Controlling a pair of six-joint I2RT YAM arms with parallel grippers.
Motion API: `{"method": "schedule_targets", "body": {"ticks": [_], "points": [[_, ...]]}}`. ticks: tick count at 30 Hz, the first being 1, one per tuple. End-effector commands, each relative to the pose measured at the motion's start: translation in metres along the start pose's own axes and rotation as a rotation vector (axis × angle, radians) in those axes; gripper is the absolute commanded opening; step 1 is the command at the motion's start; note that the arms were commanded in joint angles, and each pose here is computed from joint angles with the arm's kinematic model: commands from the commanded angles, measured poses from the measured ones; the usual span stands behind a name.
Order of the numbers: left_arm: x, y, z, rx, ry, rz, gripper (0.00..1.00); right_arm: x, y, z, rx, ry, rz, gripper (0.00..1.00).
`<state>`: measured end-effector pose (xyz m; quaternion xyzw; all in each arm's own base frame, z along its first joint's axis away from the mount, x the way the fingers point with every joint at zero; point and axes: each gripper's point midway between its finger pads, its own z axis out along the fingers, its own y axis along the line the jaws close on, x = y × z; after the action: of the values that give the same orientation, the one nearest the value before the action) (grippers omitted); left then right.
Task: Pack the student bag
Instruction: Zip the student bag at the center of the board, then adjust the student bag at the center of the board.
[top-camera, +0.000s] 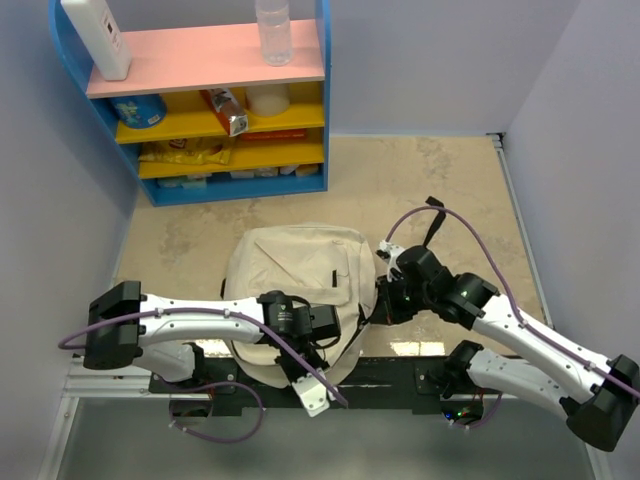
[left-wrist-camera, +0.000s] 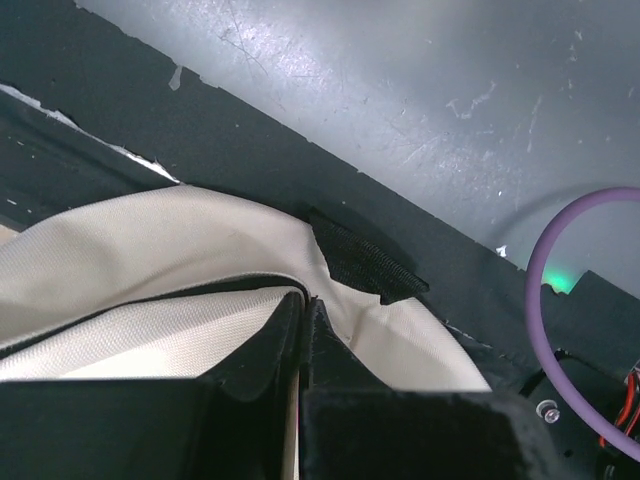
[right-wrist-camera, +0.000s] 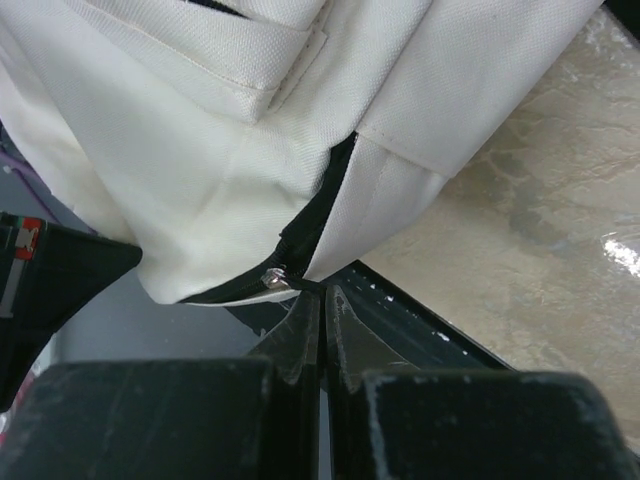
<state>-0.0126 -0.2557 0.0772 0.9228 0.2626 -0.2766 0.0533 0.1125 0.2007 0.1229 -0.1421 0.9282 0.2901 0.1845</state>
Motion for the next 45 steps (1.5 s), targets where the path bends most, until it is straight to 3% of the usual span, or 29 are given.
{"method": "schedule_targets", "body": {"ticks": [1, 3, 7, 13, 14, 17, 18, 20, 22, 24, 25, 27, 29, 32, 34, 37, 39, 40, 41, 45], "points": [[0.002, -0.035, 0.0, 0.159, 0.027, 0.001, 0.0, -0.061, -0.009, -0.01, 0.143, -0.209, -0.027, 0.0], [0.0, -0.03, 0.001, 0.14, 0.03, -0.011, 0.0, -0.082, -0.018, -0.007, 0.212, -0.278, -0.034, 0.0], [-0.002, -0.007, -0.003, 0.036, 0.052, -0.056, 0.0, -0.109, -0.018, 0.009, 0.24, -0.293, -0.041, 0.0], [0.033, 0.102, -0.059, -0.455, 0.079, -0.261, 0.03, -0.125, -0.037, 0.012, 0.306, -0.361, -0.006, 0.0], [0.053, 0.121, -0.074, -0.528, 0.09, -0.321, 0.16, -0.129, -0.04, 0.015, 0.303, -0.355, 0.004, 0.0], [0.092, 0.151, -0.105, -0.587, 0.147, -0.495, 0.34, -0.157, -0.053, 0.017, 0.304, -0.398, 0.037, 0.0], [0.088, 0.171, -0.129, -0.638, 0.117, -0.523, 0.43, -0.174, -0.066, 0.022, 0.325, -0.405, 0.067, 0.0], [0.111, 0.182, -0.143, -0.636, 0.101, -0.657, 0.69, -0.192, -0.076, 0.027, 0.326, -0.405, 0.072, 0.0], [0.091, 0.201, -0.176, -0.687, 0.016, -0.629, 0.84, -0.222, -0.092, 0.031, 0.358, -0.414, 0.079, 0.0], [0.068, 0.209, -0.2, -0.729, -0.066, -0.573, 0.89, -0.253, -0.091, 0.028, 0.351, -0.435, 0.076, 0.0], [0.054, 0.21, -0.216, -0.772, -0.095, -0.528, 1.0, -0.256, -0.098, 0.042, 0.36, -0.392, 0.074, 0.0], [0.041, 0.214, -0.242, -0.842, -0.11, -0.488, 1.0, -0.278, -0.091, 0.04, 0.345, -0.406, 0.061, 0.0], [0.041, 0.213, -0.268, -0.916, -0.1, -0.486, 1.0, -0.285, -0.097, 0.05, 0.353, -0.395, 0.061, 0.05], [0.056, 0.212, -0.327, -1.069, -0.124, -0.533, 1.0, -0.303, -0.109, 0.054, 0.345, -0.407, 0.085, 0.25], [0.074, 0.203, -0.362, -1.153, -0.138, -0.587, 1.0, -0.307, -0.113, 0.052, 0.344, -0.397, 0.085, 0.51], [0.102, 0.181, -0.384, -1.232, -0.134, -0.686, 1.0, -0.296, -0.109, 0.042, 0.343, -0.4, 0.081, 0.71], [0.117, 0.169, -0.373, -1.219, -0.146, -0.736, 1.0, -0.286, -0.098, 0.024, 0.312, -0.437, 0.085, 0.99], [0.12, 0.158, -0.383, -1.267, -0.153, -0.737, 1.0, -0.283, -0.095, 0.018, 0.307, -0.45, 0.099, 0.99], [0.131, 0.152, -0.366, -1.239, -0.161, -0.783, 1.0, -0.279, -0.09, 0.013, 0.291, -0.452, 0.11, 0.98], [0.143, 0.127, -0.357, -1.273, -0.245, -0.85, 1.0, -0.259, -0.066, -0.022, 0.232, -0.489, 0.121, 0.99]]}}
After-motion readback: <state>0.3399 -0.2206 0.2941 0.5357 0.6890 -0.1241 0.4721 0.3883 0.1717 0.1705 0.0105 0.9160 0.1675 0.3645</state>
